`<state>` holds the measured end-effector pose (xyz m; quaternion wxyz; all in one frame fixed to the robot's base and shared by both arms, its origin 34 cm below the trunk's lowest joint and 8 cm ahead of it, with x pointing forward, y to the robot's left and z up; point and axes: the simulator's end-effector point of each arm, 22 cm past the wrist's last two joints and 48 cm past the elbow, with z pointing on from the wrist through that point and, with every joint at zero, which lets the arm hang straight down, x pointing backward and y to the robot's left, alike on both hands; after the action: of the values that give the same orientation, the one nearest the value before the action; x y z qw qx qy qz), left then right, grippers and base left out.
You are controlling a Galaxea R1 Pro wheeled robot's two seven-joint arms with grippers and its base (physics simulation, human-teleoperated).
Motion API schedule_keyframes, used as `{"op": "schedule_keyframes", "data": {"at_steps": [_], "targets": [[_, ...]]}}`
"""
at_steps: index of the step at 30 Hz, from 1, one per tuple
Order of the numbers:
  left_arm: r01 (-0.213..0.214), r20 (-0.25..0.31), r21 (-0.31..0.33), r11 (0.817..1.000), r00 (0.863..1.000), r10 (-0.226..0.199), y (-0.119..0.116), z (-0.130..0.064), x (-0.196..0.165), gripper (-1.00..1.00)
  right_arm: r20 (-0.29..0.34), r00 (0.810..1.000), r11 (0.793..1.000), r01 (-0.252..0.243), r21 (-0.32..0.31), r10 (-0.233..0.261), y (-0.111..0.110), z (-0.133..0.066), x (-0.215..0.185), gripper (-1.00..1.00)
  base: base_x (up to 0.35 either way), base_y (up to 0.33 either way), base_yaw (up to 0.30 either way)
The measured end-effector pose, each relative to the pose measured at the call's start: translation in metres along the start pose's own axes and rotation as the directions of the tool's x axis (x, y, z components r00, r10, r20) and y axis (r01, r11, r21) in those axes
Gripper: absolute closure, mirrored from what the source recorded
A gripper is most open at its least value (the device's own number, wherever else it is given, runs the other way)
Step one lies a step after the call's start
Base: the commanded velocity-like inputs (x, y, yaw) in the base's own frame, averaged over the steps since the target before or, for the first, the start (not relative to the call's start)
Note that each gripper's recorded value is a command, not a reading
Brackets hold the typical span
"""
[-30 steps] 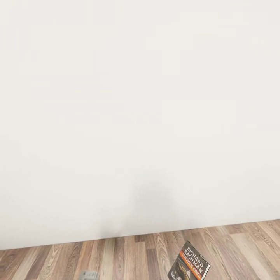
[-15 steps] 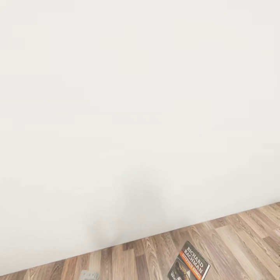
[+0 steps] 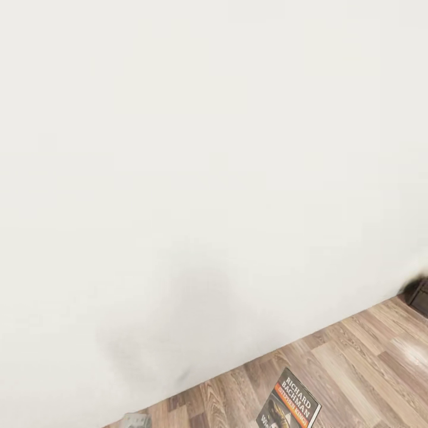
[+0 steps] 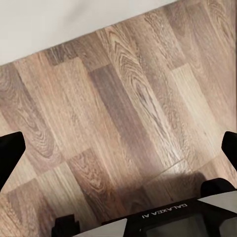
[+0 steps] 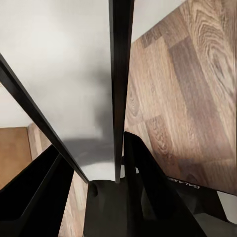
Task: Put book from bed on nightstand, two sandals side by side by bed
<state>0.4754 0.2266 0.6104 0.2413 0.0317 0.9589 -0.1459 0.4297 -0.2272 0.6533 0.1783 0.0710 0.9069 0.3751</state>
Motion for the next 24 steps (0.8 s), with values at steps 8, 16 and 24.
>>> {"op": "schedule_keyframes", "data": {"at_steps": [8, 16, 24], "targets": [[-0.001, 0.001, 0.0, 1.0, 1.0, 0.001, 0.0, 0.0001, -0.0005, -1.0, -0.001, 1.0, 1.0, 0.0, 0.0, 0.0, 0.0, 0.0001, 0.0001, 1.0, 0.012, 0.0, -0.259], [0.0, 0.001, 0.0, 1.0, 1.0, 0.0, 0.0, 0.0001, -0.0004, -1.0, -0.002, 1.0, 1.0, 0.001, 0.0, -0.001, 0.0, 0.0, 0.0006, 1.0, 0.027, 0.0, -0.259], [0.0, 0.001, 0.0, 1.0, 1.0, 0.0, -0.0001, -0.0003, -0.0001, -1.0, -0.001, 1.0, 1.0, 0.001, 0.0, -0.001, 0.0002, -0.0002, 0.0006, 1.0, 0.29, 0.0, -0.259]]}}
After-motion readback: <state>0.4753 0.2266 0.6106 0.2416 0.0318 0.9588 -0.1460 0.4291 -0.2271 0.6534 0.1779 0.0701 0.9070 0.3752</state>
